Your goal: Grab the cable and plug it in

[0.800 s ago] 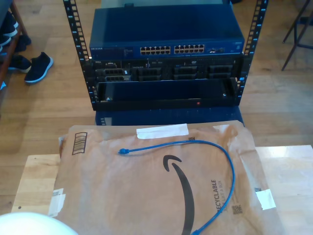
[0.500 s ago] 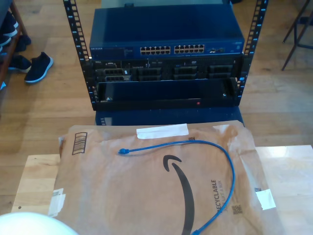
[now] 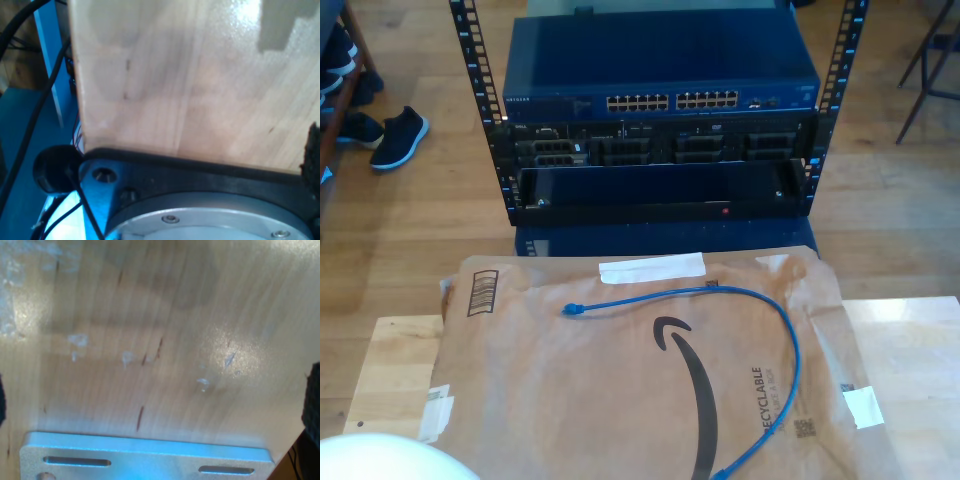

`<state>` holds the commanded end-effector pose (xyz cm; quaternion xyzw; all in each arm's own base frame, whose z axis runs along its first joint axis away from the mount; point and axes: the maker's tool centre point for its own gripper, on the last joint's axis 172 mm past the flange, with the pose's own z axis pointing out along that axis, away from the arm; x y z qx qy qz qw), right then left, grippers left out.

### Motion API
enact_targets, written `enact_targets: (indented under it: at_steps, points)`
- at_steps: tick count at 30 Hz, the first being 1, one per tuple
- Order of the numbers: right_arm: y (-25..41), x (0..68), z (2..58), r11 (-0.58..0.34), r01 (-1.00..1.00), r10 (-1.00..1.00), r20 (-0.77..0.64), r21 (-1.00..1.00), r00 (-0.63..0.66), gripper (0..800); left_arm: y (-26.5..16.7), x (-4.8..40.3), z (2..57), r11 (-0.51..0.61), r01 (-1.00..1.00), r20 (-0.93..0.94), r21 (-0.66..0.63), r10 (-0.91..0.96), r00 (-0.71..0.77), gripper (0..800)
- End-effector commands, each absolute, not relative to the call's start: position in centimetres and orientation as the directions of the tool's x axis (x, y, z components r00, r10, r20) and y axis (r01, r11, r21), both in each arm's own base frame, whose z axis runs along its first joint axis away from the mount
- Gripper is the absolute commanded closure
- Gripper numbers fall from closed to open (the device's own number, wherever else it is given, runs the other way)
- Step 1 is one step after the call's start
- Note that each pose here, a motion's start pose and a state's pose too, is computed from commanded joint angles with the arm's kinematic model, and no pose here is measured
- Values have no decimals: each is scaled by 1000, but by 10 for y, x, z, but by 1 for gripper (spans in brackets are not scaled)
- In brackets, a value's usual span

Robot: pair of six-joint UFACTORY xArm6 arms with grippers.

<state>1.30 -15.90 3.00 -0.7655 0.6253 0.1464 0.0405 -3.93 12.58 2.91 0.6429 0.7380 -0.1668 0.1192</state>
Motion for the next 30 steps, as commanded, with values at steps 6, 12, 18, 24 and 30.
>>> enact_targets:
  at_steps: [6, 12, 18, 24, 30]
  points:
    - [-159, 13, 30, -215, -969, -945, -275, 121, 175, 2, 126, -39, 29, 118, 989, -390, -93, 909, -145, 1]
    - [-159, 13, 30, -215, -969, -945, -275, 121, 175, 2, 126, -39, 29, 118, 989, -390, -93, 909, -145, 1]
    - [-159, 13, 30, -215, -969, -945, -275, 121, 175, 2, 126, -39, 29, 118, 989, -390, -93, 909, -145, 1]
    - [-159, 13, 30, -212, -970, -946, -273, 120, 173, 2, 125, -39, 29, 115, 989, -393, -92, 908, -142, 1]
    - [-165, 14, 38, -213, -969, -949, -263, 123, 175, 4, 128, -42, 34, 110, 989, -395, -98, 908, -140, 1]
